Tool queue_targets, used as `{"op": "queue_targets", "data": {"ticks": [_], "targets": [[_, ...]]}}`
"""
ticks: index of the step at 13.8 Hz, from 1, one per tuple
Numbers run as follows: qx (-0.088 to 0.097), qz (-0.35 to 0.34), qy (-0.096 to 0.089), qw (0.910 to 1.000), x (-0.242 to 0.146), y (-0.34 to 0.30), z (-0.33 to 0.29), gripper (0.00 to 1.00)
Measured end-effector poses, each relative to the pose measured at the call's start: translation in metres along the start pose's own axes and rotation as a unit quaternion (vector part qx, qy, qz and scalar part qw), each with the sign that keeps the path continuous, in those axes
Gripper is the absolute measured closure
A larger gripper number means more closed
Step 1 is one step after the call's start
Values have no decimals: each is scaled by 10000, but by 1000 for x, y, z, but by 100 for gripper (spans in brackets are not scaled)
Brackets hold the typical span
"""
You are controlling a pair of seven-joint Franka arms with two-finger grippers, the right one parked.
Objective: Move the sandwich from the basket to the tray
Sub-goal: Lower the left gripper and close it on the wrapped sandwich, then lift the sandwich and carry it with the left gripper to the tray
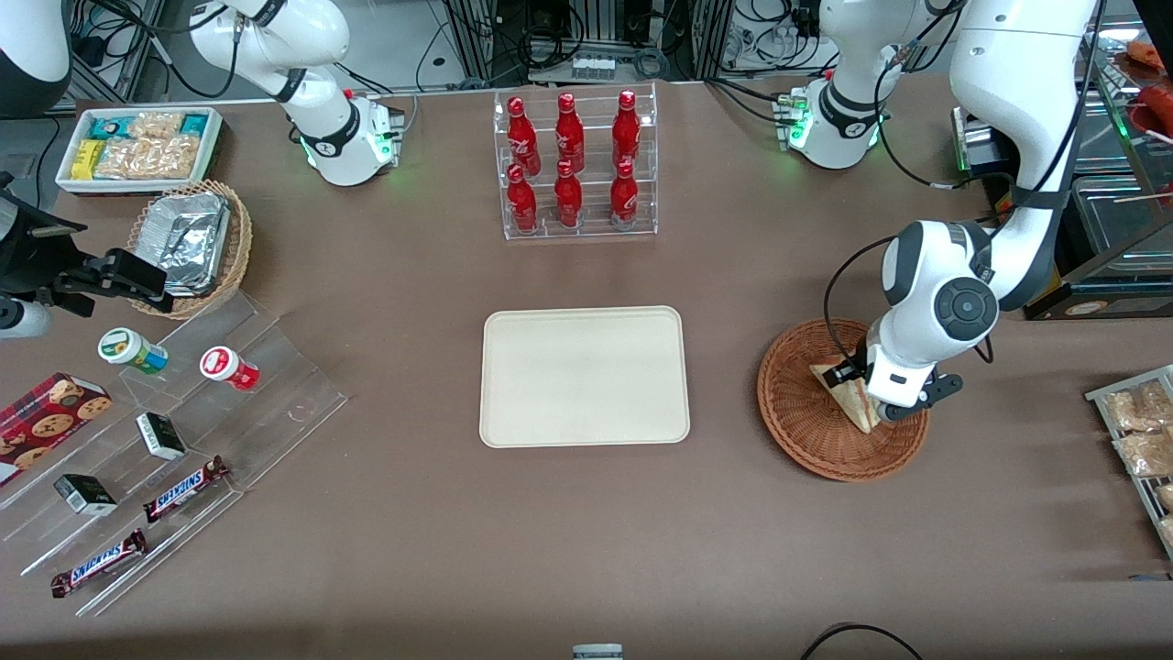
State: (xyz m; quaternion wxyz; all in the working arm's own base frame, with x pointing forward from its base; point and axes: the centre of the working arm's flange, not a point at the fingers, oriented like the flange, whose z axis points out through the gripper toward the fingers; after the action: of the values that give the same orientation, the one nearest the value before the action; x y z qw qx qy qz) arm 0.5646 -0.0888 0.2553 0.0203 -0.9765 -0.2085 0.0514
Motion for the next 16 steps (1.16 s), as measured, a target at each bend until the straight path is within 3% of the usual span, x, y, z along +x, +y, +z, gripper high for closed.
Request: {"op": "queue_targets", "data": {"ticks": [2, 6, 9, 13, 16], "targets": [[-1, 2, 4, 10000, 0, 0, 0, 59], [158, 256, 55, 9995, -1, 1, -2, 73], [287, 719, -32, 9970, 1, 7, -27, 83], [411, 1315, -165, 9903, -7, 37, -83, 85], [423, 1679, -117, 9848, -28, 76, -115, 85]]}}
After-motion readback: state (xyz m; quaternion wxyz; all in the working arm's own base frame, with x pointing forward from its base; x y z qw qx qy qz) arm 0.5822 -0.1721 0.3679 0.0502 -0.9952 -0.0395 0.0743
